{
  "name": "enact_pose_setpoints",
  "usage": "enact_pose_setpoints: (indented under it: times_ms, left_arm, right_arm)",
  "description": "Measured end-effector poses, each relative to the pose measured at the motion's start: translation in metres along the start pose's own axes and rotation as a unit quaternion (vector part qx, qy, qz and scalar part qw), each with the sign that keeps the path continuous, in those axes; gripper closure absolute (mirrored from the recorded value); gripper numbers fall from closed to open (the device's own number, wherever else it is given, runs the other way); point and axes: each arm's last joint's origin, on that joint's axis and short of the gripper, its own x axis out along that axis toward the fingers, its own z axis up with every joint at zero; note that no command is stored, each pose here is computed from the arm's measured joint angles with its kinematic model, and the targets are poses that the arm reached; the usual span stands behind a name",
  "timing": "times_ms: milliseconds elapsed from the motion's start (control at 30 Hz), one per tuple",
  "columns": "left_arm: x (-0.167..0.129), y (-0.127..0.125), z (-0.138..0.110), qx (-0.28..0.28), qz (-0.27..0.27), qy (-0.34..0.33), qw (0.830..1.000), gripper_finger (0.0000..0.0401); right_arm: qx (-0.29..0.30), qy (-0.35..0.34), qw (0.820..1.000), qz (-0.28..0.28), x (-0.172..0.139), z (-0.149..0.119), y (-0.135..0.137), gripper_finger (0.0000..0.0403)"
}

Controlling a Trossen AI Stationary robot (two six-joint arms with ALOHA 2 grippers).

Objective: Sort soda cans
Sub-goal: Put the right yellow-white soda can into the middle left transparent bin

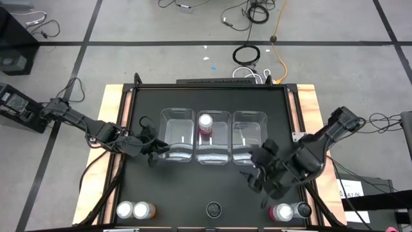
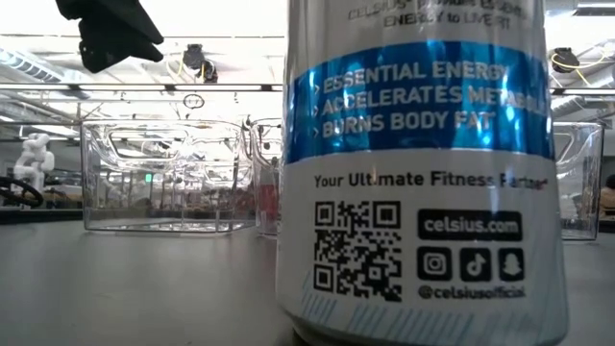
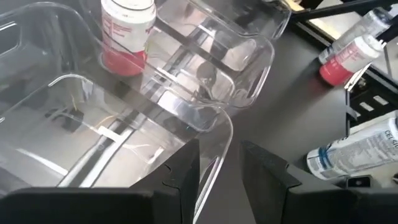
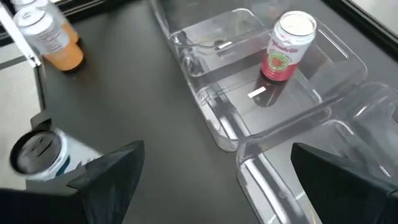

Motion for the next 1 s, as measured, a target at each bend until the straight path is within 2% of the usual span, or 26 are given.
enact_pose_setpoints:
  times_ms: [300,400,533,700,800,900,1000]
  left_arm:
    - [0.000,-0.003,0.006,-0.016,-0.006,-0.039,0.999,0.0280]
    - [0.000,-0.004,0.007,-0.020,-0.010,-0.046,0.999,0.0268]
    - [0.000,-0.004,0.007,-0.025,-0.009,-0.046,0.999,0.0209]
    - [0.000,-0.003,0.008,-0.049,0.005,-0.064,0.997,0.0083]
    - [0.000,-0.003,0.009,-0.049,0.010,-0.070,0.996,0.0019]
    - [0.000,-0.004,0.009,-0.055,0.002,-0.070,0.996,0.0015]
    - [0.000,-0.007,0.011,-0.100,-0.022,-0.065,0.993,0.0034]
  right_arm:
    - [-0.029,-0.001,0.999,0.016,-0.009,-0.015,0.010,0.0005]
    - [-0.042,0.003,0.999,0.020,-0.014,-0.020,0.011,0.0005]
    - [-0.049,0.008,0.999,0.015,-0.019,-0.029,0.011,0.0005]
    - [-0.053,-0.015,0.998,-0.020,-0.006,-0.063,0.007,0.0005]
    - [-0.018,-0.012,0.999,-0.034,0.012,-0.088,0.002,0.0005]
    - [0.023,-0.011,0.999,-0.034,0.030,-0.109,-0.002,0.0005]
    - [0.064,-0.006,0.998,-0.024,0.042,-0.122,-0.004,0.0005]
